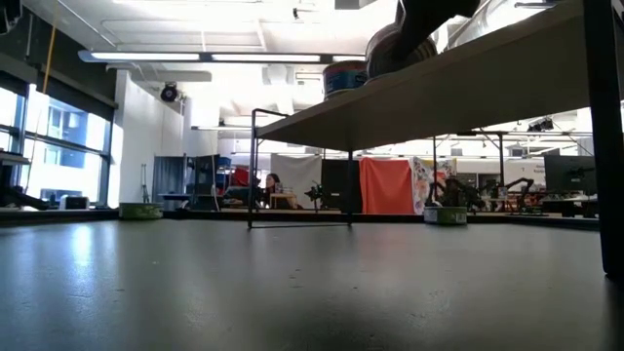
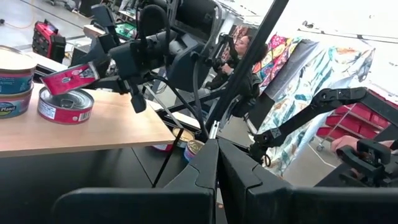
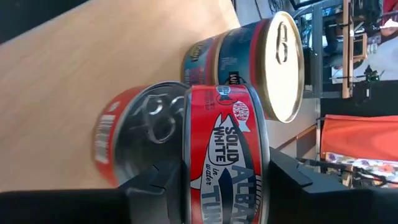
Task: Stack canned seafood by type on shelf
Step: Stack the red tuna can on top of the red tuna can on the shelf
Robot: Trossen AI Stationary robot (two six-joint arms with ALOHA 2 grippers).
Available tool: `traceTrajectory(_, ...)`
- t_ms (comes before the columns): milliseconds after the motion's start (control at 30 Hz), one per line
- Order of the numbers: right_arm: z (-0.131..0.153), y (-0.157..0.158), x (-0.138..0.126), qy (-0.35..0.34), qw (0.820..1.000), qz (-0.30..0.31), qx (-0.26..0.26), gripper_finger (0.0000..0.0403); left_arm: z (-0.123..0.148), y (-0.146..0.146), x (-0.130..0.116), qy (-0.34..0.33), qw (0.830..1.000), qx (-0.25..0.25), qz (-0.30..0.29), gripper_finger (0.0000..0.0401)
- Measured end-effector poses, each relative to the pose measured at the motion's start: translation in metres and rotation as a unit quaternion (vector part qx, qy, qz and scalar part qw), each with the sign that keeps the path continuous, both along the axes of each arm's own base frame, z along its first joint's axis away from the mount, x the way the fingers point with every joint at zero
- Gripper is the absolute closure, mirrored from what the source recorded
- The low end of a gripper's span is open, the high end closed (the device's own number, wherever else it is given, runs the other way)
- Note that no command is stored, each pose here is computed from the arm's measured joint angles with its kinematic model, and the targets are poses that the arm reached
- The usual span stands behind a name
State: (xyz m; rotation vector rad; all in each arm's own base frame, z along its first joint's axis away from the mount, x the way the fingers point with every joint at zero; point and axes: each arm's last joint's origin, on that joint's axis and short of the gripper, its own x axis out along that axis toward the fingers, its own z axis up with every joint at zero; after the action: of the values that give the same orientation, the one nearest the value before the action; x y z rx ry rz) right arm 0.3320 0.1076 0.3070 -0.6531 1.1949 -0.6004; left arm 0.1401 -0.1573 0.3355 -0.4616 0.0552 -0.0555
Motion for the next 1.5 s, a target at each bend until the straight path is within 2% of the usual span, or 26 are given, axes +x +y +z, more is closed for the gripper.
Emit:
traceTrajectory(200,-0.001,0.0,0.0,-0.025,0.999,-0.027,0.02,0.0254,0.0,0.0,0.0,0.0,1.0,0.0,0.0,0.0401)
traceTrajectory(567,-0.002,0.0,0.0,-0.008,0.999,-0.02,0.033,0.0246,-0.001,0.0,0.0,0.002,1.0,0.003,0.0,0.0401)
traceTrajectory(667,-0.002,0.001,0.0,-0.01,0.999,-0.022,0.042,0.0225,-0.001,0.0,0.0,0.002,1.0,0.003,0.0,0.0401)
traceTrajectory(833,-0.003,0.002,0.001,-0.005,0.998,-0.024,0.062,0.0167,-0.001,0.0,0.0,0.002,1.0,0.003,0.0,0.0401)
traceTrajectory(1033,-0.001,0.002,0.002,-0.011,0.998,-0.021,0.063,0.0107,-0.001,0.0,0.0,0.002,1.0,0.003,0.0,0.0401)
traceTrajectory(1167,0.006,0.002,0.003,-0.02,0.997,-0.018,0.07,0.0092,-0.001,0.0,0.0,0.002,1.0,0.003,0.0,0.0401)
traceTrajectory(1333,0.019,0.004,0.005,-0.018,0.993,-0.002,0.112,0.0091,-0.001,0.0,0.0,0.002,1.0,0.002,0.0,0.0401)
traceTrajectory(1500,0.046,0.01,0.005,-0.067,0.984,0.002,0.165,0.0091,0.001,-0.002,0.0,0.005,0.997,-0.078,-0.021,0.0401)
